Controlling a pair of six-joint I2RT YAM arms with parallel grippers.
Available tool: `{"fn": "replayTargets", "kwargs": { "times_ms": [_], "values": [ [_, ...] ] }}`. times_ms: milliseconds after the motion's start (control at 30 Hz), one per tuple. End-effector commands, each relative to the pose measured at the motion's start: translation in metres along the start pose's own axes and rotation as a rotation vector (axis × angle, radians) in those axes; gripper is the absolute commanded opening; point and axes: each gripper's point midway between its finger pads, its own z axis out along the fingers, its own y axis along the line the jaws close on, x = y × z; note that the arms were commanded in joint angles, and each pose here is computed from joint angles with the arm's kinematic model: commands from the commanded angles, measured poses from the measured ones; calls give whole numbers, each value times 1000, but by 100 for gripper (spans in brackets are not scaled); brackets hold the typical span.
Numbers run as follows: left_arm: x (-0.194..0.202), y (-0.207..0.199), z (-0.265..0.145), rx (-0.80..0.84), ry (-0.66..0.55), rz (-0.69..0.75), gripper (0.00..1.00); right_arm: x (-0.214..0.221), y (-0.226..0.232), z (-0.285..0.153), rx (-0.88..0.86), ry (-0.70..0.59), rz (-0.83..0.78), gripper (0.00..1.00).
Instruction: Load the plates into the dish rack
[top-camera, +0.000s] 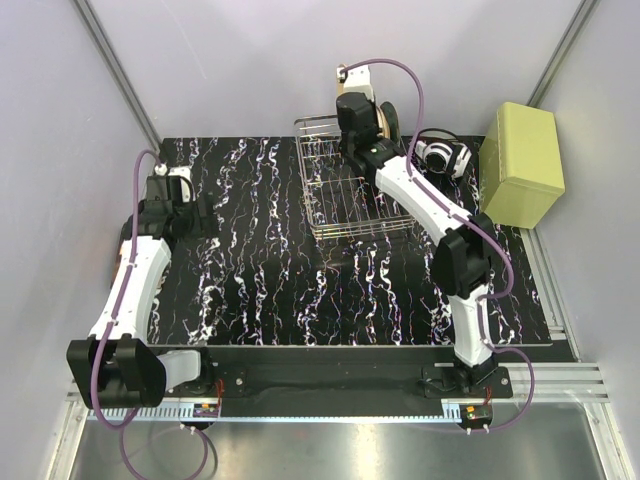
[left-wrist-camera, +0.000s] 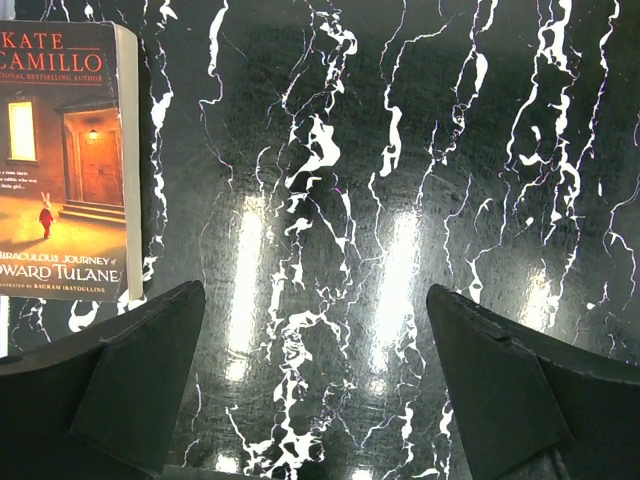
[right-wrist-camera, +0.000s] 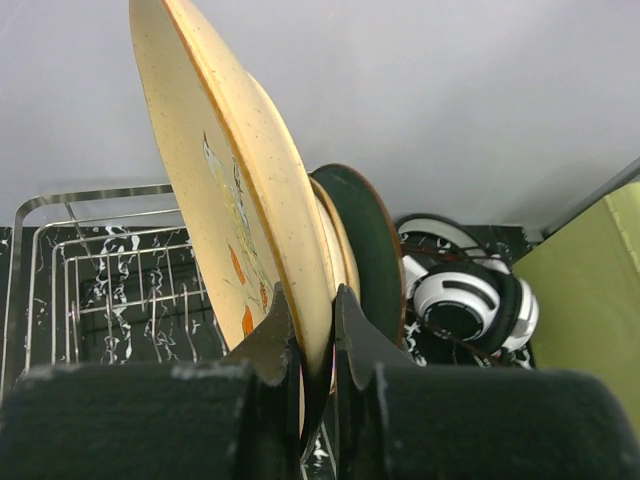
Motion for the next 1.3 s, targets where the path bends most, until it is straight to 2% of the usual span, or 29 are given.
{"fn": "replayTargets", "kwargs": {
  "times_ms": [0, 767, 1200, 1233, 1267],
  "values": [
    [-9, -1, 2, -2, -50, -11, 99, -66, -24, -5, 85, -141, 261, 0],
    [14, 6, 20, -41, 27, -29, 99, 1, -7, 41, 121, -42, 183, 0],
    [18, 5, 25, -35, 51, -29, 99, 60, 11, 59, 108, 59, 130, 0],
    [18, 5, 25, -34, 48, -29, 99, 63, 13, 59, 103, 64, 125, 1],
    [19, 4, 25, -31, 52, -29, 99, 66, 14, 60, 103, 68, 121, 5]
  ]
}}
